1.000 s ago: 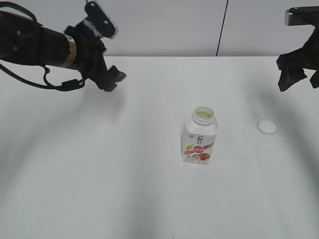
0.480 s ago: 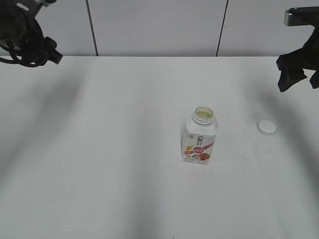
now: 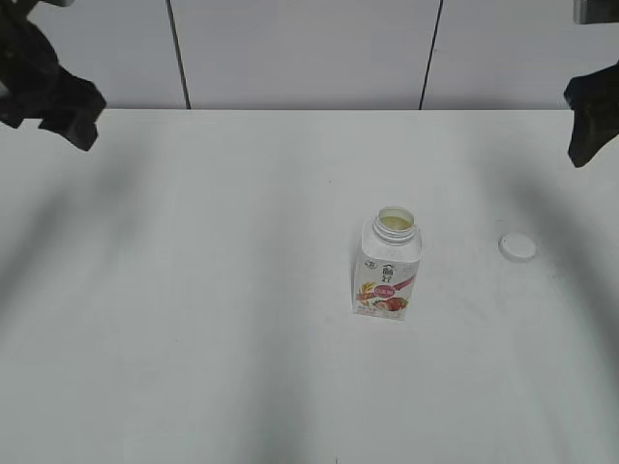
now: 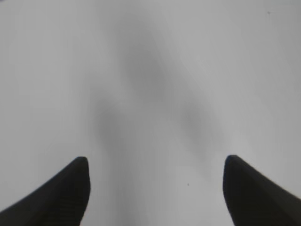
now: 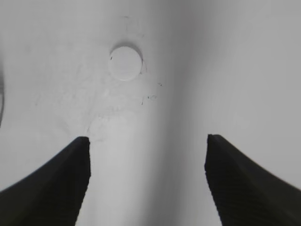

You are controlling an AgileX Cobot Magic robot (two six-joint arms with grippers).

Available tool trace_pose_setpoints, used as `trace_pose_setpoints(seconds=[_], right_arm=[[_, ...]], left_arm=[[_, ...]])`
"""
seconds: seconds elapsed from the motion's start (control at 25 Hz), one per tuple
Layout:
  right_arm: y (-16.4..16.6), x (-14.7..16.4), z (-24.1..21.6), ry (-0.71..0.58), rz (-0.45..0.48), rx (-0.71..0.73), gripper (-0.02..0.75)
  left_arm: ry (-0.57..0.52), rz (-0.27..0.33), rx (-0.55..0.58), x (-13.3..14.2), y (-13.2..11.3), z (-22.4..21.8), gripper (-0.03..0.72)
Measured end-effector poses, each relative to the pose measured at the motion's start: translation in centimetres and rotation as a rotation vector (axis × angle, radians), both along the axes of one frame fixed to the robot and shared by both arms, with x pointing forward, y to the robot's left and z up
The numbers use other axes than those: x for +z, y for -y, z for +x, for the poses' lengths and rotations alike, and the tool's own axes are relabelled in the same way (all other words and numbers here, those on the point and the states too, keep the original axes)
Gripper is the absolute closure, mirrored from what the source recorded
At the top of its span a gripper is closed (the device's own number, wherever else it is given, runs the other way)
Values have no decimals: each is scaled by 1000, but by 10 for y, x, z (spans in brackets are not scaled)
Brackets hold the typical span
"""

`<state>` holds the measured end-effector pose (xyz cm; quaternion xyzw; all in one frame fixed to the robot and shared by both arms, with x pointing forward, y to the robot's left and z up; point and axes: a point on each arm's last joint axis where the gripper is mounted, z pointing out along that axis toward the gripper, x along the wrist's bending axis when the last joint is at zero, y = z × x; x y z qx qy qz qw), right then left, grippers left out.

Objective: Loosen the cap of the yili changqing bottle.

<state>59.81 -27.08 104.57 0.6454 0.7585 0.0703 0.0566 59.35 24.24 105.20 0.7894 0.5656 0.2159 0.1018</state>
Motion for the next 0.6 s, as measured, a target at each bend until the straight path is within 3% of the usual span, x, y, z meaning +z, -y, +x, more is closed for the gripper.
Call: trace_pose_setpoints(seconds=[0.2,0.44,0.6], right_arm=[[0,29,-5,67,-1,30,143],[1,52,-17,129,4,35,143],[1,77,-39,199,26,33,143]], left_arm=[[-103,10,81,8,-25,-5,155],[-233,21,134,17,-34,-26,155],[-214,-46,139,31,-31,-43,155]])
